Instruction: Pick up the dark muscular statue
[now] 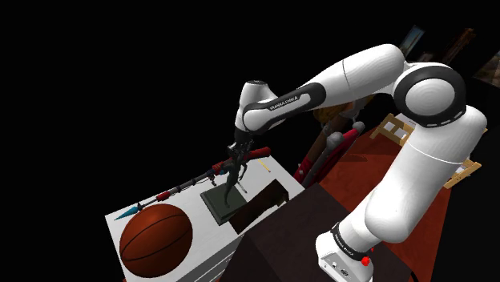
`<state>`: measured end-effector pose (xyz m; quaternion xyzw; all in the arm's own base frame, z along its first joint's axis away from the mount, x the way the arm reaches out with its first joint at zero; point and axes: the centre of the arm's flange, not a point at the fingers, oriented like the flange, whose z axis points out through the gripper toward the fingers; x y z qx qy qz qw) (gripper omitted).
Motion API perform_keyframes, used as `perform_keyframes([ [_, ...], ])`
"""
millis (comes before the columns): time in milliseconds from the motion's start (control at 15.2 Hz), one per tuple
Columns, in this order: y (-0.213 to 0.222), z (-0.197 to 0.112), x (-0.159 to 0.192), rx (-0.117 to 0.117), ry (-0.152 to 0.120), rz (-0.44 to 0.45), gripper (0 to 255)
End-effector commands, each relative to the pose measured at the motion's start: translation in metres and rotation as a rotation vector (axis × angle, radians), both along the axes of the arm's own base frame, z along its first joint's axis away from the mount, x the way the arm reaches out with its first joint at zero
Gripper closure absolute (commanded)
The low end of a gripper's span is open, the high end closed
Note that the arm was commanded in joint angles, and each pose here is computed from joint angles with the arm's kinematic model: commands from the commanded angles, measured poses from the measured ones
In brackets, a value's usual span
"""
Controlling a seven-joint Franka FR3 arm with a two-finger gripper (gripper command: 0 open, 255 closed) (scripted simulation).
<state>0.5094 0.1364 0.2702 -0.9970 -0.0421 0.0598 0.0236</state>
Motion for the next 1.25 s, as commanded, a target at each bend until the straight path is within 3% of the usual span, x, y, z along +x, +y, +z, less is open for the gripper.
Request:
perform_keyframes([
  [0, 0.0, -0.001, 0.0, 0.0, 0.001, -0.001, 255],
  [1188, -0.001, 0.08, 0.0, 0.0, 0.001, 0.0, 255],
])
